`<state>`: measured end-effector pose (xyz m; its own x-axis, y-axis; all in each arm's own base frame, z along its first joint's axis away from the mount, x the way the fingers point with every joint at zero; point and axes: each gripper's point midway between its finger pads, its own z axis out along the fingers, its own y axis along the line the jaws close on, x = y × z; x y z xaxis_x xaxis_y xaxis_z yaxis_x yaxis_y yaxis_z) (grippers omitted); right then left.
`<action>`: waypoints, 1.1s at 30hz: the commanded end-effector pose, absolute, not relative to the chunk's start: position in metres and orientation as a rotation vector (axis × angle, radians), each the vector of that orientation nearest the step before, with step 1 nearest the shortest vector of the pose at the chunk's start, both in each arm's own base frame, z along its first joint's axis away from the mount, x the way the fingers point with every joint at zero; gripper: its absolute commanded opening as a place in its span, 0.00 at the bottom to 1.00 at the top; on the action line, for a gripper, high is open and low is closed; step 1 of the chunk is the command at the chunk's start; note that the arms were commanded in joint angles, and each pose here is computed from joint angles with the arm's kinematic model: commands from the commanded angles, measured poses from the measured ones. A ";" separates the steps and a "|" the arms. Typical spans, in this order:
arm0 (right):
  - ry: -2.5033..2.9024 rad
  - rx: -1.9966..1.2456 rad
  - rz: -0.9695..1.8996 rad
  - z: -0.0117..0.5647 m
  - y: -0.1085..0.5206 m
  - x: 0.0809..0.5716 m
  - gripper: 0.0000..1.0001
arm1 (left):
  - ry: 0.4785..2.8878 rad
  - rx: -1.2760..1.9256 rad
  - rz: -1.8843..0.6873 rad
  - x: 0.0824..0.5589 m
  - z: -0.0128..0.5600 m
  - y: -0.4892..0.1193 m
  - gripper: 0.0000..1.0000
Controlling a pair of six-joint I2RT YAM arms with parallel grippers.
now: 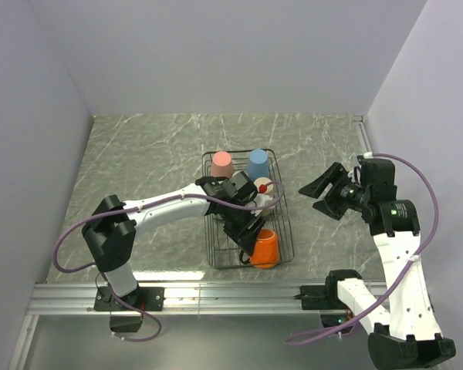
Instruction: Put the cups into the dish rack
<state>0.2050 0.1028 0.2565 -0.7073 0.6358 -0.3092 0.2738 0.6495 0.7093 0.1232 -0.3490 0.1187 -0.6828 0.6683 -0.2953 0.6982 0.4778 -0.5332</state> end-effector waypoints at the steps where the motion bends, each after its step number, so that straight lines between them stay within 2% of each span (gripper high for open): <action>1: 2.309 0.672 0.857 0.256 0.100 0.203 0.73 | 2.618 1.190 -0.941 0.133 0.127 -0.355 0.63; 9: 2.318 0.675 0.860 0.249 0.100 0.203 0.72 | 2.610 1.133 -0.940 0.131 0.137 -0.349 0.72; 17: 2.317 0.676 0.861 0.246 0.101 0.206 0.73 | 2.516 1.075 -1.001 0.134 0.179 -0.354 0.89; 23: 2.289 0.660 0.835 0.257 0.097 0.211 0.73 | 2.426 1.018 -1.017 0.138 0.216 -0.350 0.92; 27: 2.250 0.607 0.820 0.272 0.095 0.214 0.72 | 2.252 0.848 -1.006 0.156 0.268 -0.335 0.94; 29: 2.197 0.512 0.879 0.289 0.102 0.215 0.73 | 2.196 0.677 -0.984 0.178 0.283 -0.323 0.99; 33: 2.068 0.352 1.030 0.322 0.121 0.207 0.74 | 2.092 0.266 -0.819 0.215 0.317 -0.262 0.99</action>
<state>0.2100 0.1079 0.2739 -0.7013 0.5894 -0.4010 0.1381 0.6642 0.7347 0.1812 -0.2999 0.2874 -0.6735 0.1521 -0.7234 0.6260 0.6377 -0.4488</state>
